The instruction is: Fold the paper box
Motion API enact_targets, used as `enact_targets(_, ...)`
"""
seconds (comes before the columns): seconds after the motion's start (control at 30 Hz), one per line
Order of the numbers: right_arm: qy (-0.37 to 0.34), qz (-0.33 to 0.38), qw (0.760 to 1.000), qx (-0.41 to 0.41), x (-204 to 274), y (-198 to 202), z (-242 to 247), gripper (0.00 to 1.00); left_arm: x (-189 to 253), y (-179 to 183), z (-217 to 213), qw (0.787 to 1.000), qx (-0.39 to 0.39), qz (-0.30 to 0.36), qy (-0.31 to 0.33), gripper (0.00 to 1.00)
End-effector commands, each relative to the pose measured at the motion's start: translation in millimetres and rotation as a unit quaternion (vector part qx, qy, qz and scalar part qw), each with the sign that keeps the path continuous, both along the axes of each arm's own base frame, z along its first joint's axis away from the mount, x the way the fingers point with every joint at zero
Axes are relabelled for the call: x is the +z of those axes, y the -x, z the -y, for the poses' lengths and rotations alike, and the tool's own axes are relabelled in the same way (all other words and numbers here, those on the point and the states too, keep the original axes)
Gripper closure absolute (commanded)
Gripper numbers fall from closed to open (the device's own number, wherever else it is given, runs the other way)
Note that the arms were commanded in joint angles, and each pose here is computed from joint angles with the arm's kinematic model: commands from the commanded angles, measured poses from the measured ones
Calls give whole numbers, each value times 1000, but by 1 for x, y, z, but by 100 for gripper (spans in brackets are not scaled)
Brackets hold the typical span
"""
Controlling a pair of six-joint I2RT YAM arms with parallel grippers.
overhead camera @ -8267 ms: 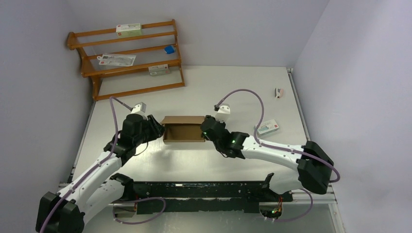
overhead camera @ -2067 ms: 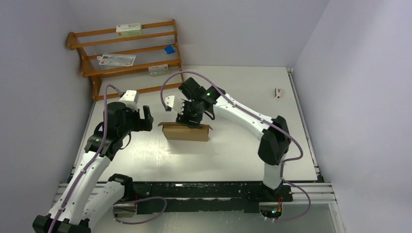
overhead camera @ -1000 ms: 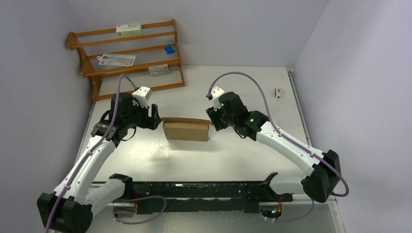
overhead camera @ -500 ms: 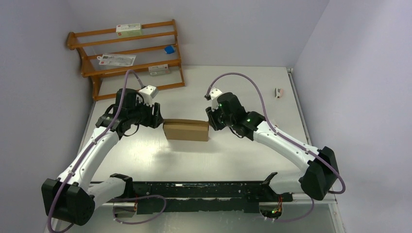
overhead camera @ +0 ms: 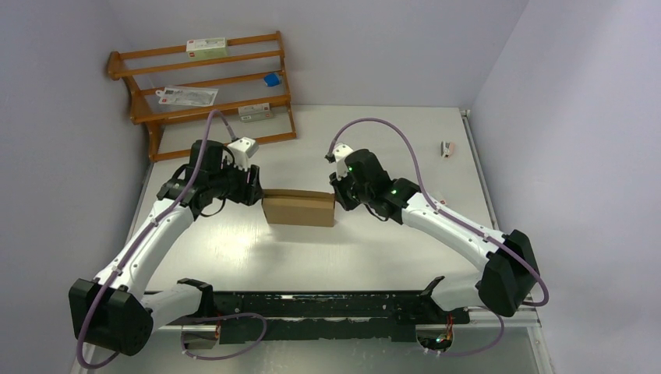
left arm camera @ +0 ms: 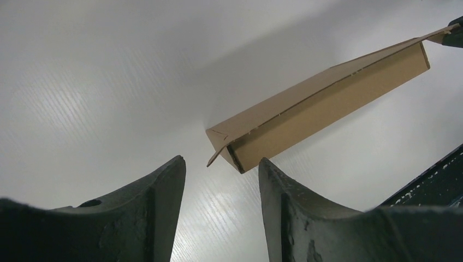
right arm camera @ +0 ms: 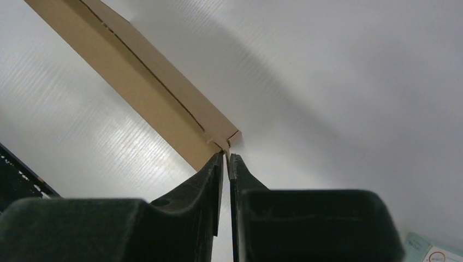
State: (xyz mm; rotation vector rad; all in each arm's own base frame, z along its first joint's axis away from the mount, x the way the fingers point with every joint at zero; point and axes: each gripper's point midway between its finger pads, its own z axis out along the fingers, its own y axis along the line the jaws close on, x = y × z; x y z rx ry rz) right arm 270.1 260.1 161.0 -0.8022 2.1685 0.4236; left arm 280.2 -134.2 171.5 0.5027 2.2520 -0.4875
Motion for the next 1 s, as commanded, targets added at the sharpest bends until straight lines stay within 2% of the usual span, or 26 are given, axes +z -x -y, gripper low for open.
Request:
enact_targets(0.0,-6,4,1000,-4,-1,-4,-1,88,11,-1,8,1000,-21,4,5,44)
enact_targets(0.2,-5,4,1000,-3,0,-3,0,100,10,-1,10,1000,-26,3,7,50)
enact_targets(0.4,-6,2,1000,1,0,-3,-2,100,10,-1,14,999,-36,-1,6,59)
enact_targets(0.73,-4,2,1000,6,0,-2,-2,100,8,-14,9,999,-34,0,-26,55)
enact_targets(0.97,-6,3,1000,4,-1,-1,0,100,-4,-9,8,999,-39,-14,-31,59)
